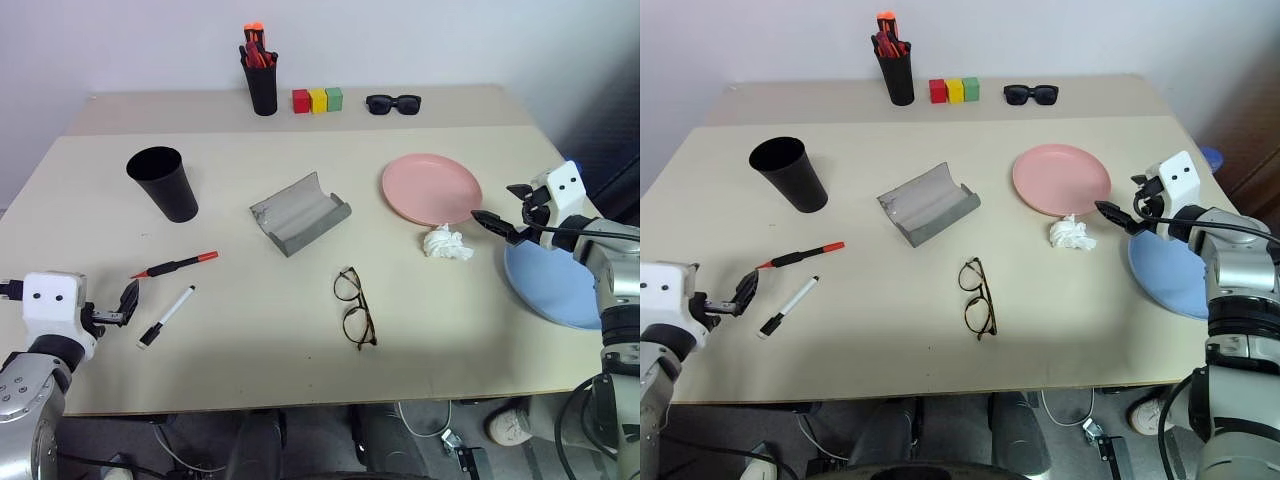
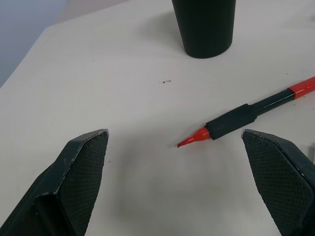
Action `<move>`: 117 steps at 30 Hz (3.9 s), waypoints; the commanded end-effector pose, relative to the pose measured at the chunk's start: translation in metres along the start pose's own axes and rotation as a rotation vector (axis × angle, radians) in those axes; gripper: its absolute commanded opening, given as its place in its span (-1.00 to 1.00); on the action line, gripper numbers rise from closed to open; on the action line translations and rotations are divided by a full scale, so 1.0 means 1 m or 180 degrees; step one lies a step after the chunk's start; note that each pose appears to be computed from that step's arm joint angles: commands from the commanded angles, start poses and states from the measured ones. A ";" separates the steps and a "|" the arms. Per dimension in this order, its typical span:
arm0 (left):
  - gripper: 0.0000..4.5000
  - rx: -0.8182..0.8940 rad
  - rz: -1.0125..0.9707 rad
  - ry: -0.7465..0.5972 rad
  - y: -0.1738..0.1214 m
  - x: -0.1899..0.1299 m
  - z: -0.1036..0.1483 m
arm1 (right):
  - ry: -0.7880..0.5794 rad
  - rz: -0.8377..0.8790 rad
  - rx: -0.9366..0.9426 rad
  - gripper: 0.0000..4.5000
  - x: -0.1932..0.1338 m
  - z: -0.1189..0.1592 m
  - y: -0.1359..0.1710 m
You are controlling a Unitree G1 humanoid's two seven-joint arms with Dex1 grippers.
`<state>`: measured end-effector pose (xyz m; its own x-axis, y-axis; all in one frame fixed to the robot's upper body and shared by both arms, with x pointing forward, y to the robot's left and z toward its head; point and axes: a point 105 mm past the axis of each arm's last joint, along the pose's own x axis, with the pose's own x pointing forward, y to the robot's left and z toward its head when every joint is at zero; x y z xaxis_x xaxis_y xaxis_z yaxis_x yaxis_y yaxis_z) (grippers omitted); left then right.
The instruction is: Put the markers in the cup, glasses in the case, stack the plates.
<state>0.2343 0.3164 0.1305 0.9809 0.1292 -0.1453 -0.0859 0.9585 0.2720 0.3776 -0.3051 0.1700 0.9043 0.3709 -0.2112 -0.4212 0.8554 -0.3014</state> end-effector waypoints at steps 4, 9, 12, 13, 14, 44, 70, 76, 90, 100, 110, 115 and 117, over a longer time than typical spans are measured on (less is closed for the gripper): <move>0.97 0.0026 0.0032 -0.0148 -0.002 -0.002 0.013 | -0.0169 -0.0057 -0.0066 1.00 -0.003 0.016 -0.007; 0.97 0.0022 -0.0004 -0.0200 -0.007 0.003 0.018 | -0.0202 -0.0025 -0.0078 1.00 0.001 0.020 -0.003; 0.97 0.0033 -0.0022 -0.0233 -0.010 0.004 0.022 | -0.0213 0.0002 -0.0084 1.00 0.004 0.021 0.000; 0.97 0.0028 -0.0046 -0.0260 -0.012 0.005 0.025 | -0.0215 0.0029 -0.0101 1.00 0.006 0.022 0.002; 0.97 0.0027 -0.0102 -0.0294 -0.016 0.006 0.029 | -0.0242 0.0077 -0.0115 1.00 0.011 0.025 0.006; 0.18 -0.0042 -0.1461 0.2043 -0.055 -0.003 -0.023 | -0.0749 0.2699 -0.0594 1.00 -0.007 0.080 0.243; -0.99 -0.0109 0.0892 -0.1723 0.009 0.109 0.175 | -0.1953 0.1601 0.0322 1.00 0.069 0.195 0.269; -0.99 -0.0280 0.0729 -0.1803 -0.007 0.138 0.172 | -0.1931 0.1718 0.0485 1.00 0.066 0.191 0.286; 0.18 -0.0436 0.0561 -0.1681 -0.022 0.152 0.149 | -0.1909 0.1839 0.0580 1.00 0.058 0.187 0.299; 0.37 -0.0425 0.0033 -0.2116 -0.016 0.107 0.183 | -0.1803 0.1740 0.0462 1.00 0.062 0.175 0.283; 0.61 0.0679 -0.1428 -0.0146 -0.032 0.062 0.084 | -0.1582 0.1924 0.0033 1.00 0.053 0.147 0.273; 0.98 0.1073 -0.1729 0.0437 -0.038 0.070 0.055 | -0.1394 0.2446 -0.0559 1.00 0.028 0.120 0.278; 0.98 0.1111 -0.1855 0.0563 -0.041 0.077 0.050 | -0.1309 0.2545 -0.0630 1.00 0.022 0.112 0.273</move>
<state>0.3192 0.2736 0.1507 0.8121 -0.3110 -0.4937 0.5173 0.7752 0.3626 0.3011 -0.0257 0.1723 0.3335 0.9342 -0.1265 -0.9040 0.2788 -0.3240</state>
